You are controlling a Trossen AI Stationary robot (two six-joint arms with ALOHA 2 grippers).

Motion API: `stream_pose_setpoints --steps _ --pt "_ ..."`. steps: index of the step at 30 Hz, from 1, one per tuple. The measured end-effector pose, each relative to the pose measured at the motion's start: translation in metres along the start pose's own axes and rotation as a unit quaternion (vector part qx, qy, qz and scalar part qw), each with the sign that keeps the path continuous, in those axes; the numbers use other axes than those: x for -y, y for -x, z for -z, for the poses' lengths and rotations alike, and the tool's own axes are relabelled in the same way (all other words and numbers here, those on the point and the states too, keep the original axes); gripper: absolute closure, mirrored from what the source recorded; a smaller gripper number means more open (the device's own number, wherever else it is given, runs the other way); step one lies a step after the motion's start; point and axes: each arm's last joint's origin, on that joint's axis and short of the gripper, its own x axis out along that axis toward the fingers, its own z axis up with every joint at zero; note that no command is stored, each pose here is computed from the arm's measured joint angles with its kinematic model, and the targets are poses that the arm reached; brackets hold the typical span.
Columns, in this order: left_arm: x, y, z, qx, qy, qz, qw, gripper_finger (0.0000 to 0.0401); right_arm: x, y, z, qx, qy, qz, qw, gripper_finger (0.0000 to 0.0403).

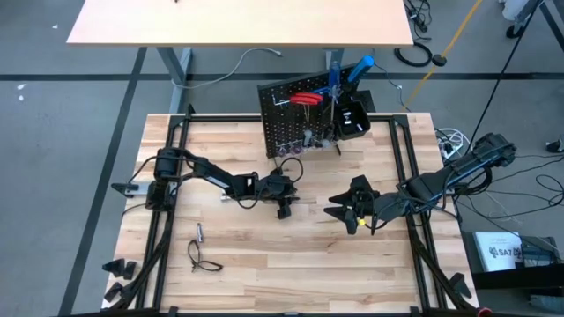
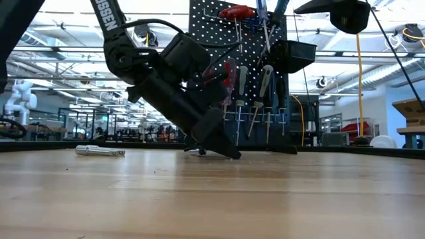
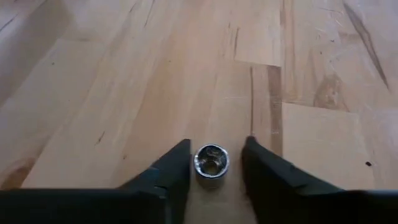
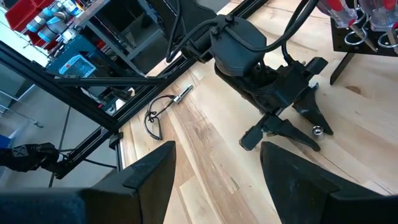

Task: Hang tools onto peg board
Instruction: Put the silver socket into the black bin on the pegboard

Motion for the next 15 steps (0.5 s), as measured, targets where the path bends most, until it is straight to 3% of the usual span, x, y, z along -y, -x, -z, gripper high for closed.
stream_pose_setpoints --steps 5,11,15 --pt "0.006 0.006 -0.004 -0.001 -0.002 0.025 1.0 0.0351 0.0 0.0 0.0 0.0 0.002 0.0 1.0 0.0177" --pt "0.017 0.039 -0.04 0.064 -0.007 0.052 0.997 0.0352 -0.001 0.0 -0.001 0.003 0.007 -0.004 1.0 0.0177" --pt "0.024 0.077 -0.071 0.123 -0.001 0.066 0.99 0.0352 -0.01 0.001 -0.007 0.036 0.035 -0.042 0.998 0.0177"
